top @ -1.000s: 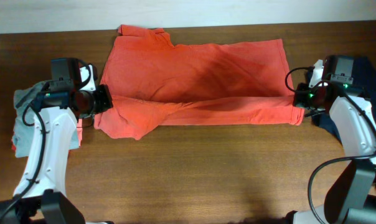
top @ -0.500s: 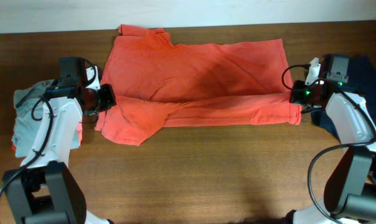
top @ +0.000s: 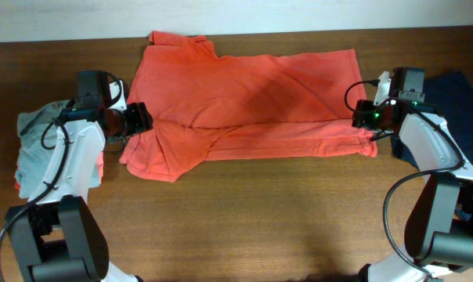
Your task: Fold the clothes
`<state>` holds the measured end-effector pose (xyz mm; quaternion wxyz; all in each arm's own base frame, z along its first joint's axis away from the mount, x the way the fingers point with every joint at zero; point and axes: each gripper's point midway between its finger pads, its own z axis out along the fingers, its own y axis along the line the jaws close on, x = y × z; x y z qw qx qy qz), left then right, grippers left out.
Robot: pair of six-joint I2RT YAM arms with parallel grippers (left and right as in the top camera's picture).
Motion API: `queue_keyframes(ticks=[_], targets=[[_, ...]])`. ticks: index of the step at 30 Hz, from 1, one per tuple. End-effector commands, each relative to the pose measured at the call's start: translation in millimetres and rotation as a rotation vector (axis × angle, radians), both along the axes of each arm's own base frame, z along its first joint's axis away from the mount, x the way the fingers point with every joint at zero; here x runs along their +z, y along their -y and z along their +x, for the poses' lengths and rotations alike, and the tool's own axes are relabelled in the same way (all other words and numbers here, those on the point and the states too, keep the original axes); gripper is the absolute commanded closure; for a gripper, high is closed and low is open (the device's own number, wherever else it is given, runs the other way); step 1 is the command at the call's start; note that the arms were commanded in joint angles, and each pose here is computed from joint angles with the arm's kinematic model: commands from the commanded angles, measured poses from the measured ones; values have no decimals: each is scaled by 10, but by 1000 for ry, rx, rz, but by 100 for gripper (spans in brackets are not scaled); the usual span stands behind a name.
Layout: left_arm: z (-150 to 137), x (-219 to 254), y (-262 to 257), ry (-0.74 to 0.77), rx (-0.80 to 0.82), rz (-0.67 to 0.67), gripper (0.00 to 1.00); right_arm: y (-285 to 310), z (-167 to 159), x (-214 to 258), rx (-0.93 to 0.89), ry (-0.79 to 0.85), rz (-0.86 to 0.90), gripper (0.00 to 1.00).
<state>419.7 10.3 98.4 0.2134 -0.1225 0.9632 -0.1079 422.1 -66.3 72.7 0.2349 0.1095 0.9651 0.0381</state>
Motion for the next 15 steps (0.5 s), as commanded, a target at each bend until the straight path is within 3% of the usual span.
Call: queue_keyframes(ticks=[1, 8, 15], targets=[[-97, -79, -10, -56, 6, -6, 30, 11, -71, -49, -11, -38, -13, 39], [-442, -226, -29, -205, 18, 10, 29, -28, -269, -132, -10, -125, 4, 38], [-638, -477, -25, -263, 20, 14, 29, -48, -366, -165, -10, -167, 12, 37]])
